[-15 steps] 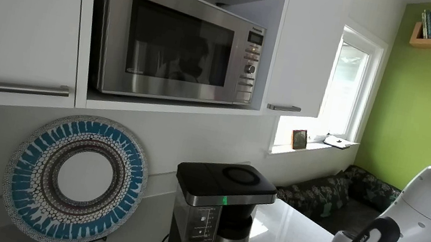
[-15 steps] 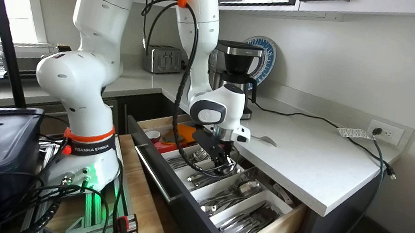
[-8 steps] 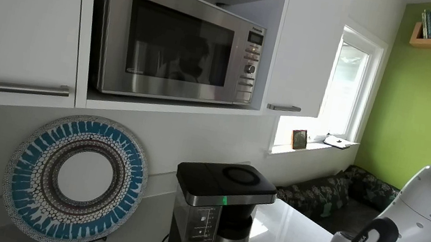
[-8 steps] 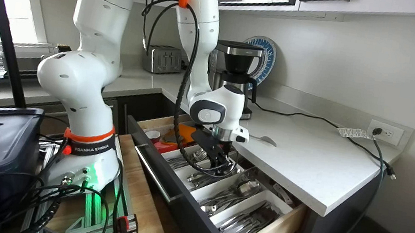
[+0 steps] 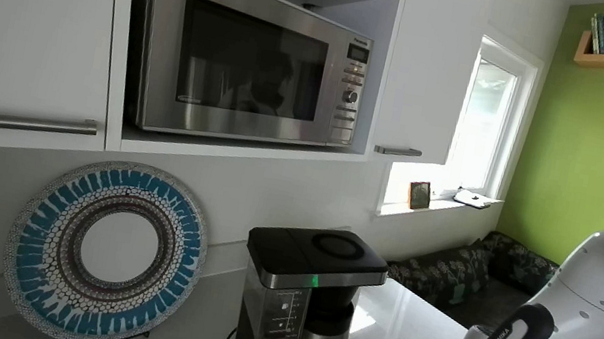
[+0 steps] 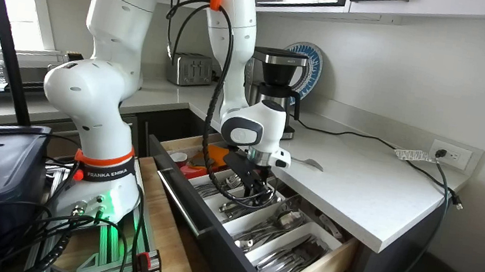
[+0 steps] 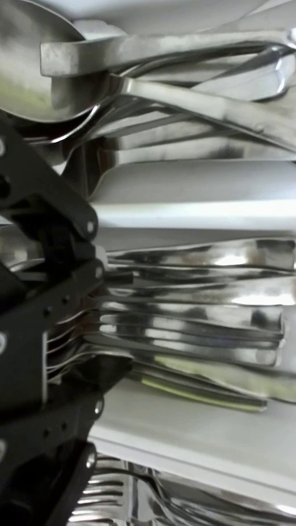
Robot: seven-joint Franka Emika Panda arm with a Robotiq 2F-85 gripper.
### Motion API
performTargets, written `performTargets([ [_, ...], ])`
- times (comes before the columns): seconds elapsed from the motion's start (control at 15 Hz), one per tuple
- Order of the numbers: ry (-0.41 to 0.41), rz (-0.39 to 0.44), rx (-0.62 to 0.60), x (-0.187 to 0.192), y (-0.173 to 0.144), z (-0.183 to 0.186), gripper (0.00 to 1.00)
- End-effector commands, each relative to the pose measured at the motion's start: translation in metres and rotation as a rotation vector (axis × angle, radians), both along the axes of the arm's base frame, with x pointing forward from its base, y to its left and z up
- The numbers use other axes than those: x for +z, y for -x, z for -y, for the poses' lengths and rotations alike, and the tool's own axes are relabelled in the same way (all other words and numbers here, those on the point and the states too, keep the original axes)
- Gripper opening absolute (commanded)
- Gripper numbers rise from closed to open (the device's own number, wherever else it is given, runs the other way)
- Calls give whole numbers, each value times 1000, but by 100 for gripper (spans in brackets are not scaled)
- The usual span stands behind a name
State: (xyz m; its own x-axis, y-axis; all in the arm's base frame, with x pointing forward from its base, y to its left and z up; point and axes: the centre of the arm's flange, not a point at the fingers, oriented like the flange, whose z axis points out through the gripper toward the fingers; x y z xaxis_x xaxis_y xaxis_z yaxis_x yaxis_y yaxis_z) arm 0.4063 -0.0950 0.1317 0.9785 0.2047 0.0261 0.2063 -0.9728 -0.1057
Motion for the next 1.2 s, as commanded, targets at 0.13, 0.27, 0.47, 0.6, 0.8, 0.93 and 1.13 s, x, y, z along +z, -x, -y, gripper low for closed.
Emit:
performTargets([
  [0.13,-15,8,3,-7,-2,2,40],
  [0.27,-22,12,1,-11,-2,2,47],
  [0.47,-31,29,1,-14,-4,2,68],
  [0.6,-42,46,-5,-16,-5,0,77],
  [0.8,-47,73,-3,-15,-8,-2,49],
  [0.93,-41,87,-7,-10,-8,-1,38],
  [1.13,-34,110,-5,0,-10,2,31],
])
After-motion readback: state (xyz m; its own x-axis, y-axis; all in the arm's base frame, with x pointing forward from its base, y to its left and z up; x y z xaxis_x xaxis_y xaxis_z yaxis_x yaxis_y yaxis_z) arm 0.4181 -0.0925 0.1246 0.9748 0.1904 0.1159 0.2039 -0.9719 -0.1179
